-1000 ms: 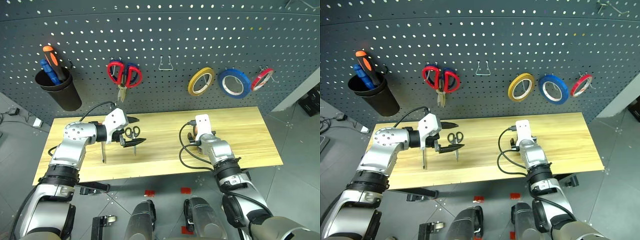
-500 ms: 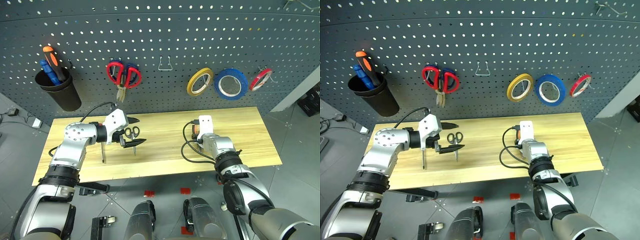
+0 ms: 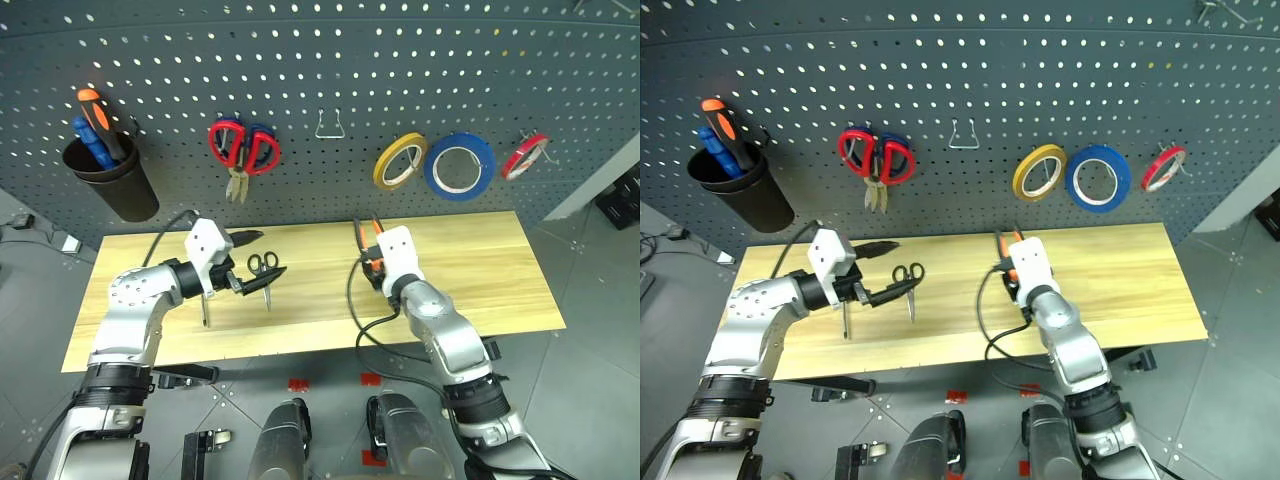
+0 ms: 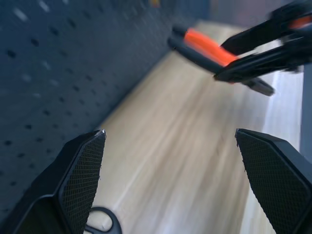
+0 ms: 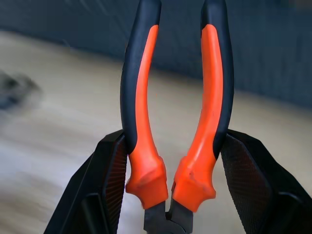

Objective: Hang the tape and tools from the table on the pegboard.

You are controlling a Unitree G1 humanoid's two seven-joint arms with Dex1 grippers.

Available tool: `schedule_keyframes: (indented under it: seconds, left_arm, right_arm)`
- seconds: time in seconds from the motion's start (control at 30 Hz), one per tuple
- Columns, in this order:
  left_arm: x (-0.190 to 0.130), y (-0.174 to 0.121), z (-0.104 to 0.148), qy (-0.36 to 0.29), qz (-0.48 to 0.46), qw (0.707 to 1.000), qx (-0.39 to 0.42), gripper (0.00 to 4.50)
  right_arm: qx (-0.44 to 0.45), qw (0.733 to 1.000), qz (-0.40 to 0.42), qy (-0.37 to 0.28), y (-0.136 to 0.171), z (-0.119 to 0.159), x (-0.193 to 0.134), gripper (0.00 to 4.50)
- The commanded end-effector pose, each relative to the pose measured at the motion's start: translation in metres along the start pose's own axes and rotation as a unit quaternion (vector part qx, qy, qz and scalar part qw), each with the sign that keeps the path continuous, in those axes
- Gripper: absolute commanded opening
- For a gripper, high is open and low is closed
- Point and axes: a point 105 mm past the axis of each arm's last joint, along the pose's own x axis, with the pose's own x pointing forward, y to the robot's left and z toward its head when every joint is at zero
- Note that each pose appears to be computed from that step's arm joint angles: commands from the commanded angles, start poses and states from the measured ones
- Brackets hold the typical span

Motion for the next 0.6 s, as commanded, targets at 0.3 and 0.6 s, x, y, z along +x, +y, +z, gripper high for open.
schedule_keyframes:
  seconds: [0.3,0.6]
  left_arm:
    - [-0.012,0.018,0.048,-0.085,0.184,0.979,-0.001,4.50]
    - [0.021,0.022,0.076,-0.077,0.193,0.978,0.037,4.50]
  right_arm:
    - [-0.055,0.932,-0.013,-0.358,0.016,0.194,0.019,2.59]
    - [-0.108,0.907,-0.025,-0.407,0.004,0.230,0.061,2.59]
